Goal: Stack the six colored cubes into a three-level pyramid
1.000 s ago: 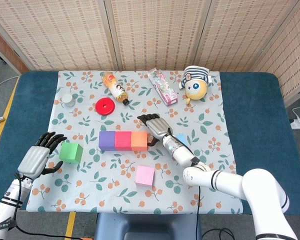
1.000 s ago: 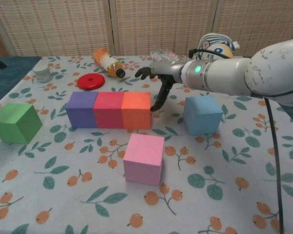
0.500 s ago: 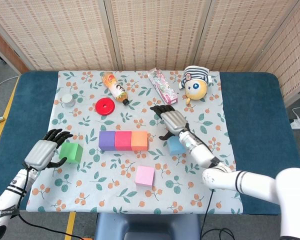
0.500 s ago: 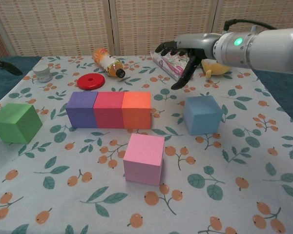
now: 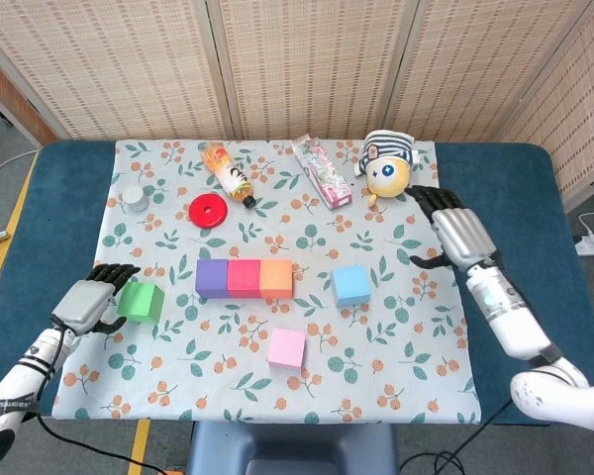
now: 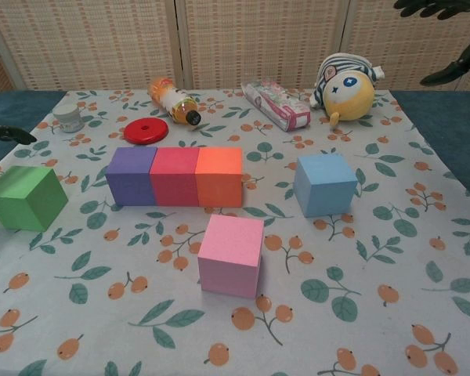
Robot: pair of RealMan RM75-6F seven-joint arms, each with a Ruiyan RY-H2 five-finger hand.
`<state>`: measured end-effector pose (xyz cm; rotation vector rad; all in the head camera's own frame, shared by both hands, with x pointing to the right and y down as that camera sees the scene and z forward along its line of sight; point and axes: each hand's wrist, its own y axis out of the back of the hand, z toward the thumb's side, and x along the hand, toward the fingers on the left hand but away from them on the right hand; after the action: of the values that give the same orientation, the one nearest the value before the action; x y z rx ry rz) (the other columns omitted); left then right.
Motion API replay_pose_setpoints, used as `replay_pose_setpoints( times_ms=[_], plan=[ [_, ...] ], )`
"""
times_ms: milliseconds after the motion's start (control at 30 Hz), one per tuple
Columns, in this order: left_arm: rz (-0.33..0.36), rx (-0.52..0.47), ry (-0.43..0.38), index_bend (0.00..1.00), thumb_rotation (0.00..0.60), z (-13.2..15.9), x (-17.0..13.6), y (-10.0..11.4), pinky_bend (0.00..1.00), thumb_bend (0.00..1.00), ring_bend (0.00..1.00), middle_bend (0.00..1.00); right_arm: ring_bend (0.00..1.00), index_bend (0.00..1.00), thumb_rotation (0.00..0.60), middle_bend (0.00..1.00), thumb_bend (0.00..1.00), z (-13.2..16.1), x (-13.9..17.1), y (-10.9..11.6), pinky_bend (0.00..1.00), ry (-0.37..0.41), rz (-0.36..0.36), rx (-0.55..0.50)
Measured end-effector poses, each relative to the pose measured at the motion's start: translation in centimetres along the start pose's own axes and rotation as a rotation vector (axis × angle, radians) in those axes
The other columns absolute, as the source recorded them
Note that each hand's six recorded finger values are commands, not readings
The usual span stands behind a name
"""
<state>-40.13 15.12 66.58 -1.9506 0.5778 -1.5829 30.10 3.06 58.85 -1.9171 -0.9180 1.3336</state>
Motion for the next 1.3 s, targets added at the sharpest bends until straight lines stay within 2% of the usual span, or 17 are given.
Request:
replay_pose_setpoints(
  times_ms=[233,333,467,567,733,967,1133,1300],
  plan=[
    [-0.031,-0.008,0.020,0.05,0.600,-0.2,1.1,-1.3,0.10,0.35,0.01,0.05,0.00,0.00,0.600,0.04,0.08,-3.2,3.9,0.5,0.02,-0.042,-0.043,-0.057],
    [-0.033,-0.017,0.024,0.09,0.600,-0.1,1.5,-1.7,0.13,0.36,0.05,0.09,0.00,0.00,0.600,0.04,0.09,-4.2,5.3,0.4,0.02,-0.055,-0.052,-0.075],
    [-0.025,-0.032,0.028,0.18,0.600,-0.1,2.0,-2.0,0.23,0.36,0.13,0.17,0.00,0.00,0.600,0.04,0.09,-5.2,6.6,0.2,0.02,-0.075,-0.060,-0.090],
    [-0.006,-0.044,0.031,0.28,0.600,-0.1,2.4,-2.0,0.29,0.35,0.25,0.31,0.00,0.00,0.600,0.04,0.09,-5.7,7.1,0.1,0.02,-0.087,-0.065,-0.102],
    [0.017,-0.082,0.025,0.34,0.600,0.1,2.5,-1.6,0.40,0.35,0.34,0.40,0.00,0.00,0.600,0.04,0.09,-6.3,7.8,-0.1,0.02,-0.098,-0.074,-0.117],
    [0.089,-0.134,-0.008,0.34,0.600,1.1,1.8,1.3,0.40,0.35,0.34,0.41,0.00,0.00,0.600,0.04,0.09,-7.1,8.5,0.2,0.02,-0.109,-0.097,-0.133],
    [0.135,-0.184,-0.064,0.33,0.600,3.7,1.7,4.8,0.40,0.35,0.34,0.40,0.00,0.00,0.600,0.04,0.09,-7.2,8.8,0.8,0.02,-0.109,-0.113,-0.136],
    [0.144,-0.163,-0.088,0.31,0.600,6.5,3.0,7.7,0.39,0.35,0.33,0.39,0.00,0.00,0.600,0.04,0.09,-7.6,9.5,1.3,0.02,-0.118,-0.123,-0.135]
  ],
)
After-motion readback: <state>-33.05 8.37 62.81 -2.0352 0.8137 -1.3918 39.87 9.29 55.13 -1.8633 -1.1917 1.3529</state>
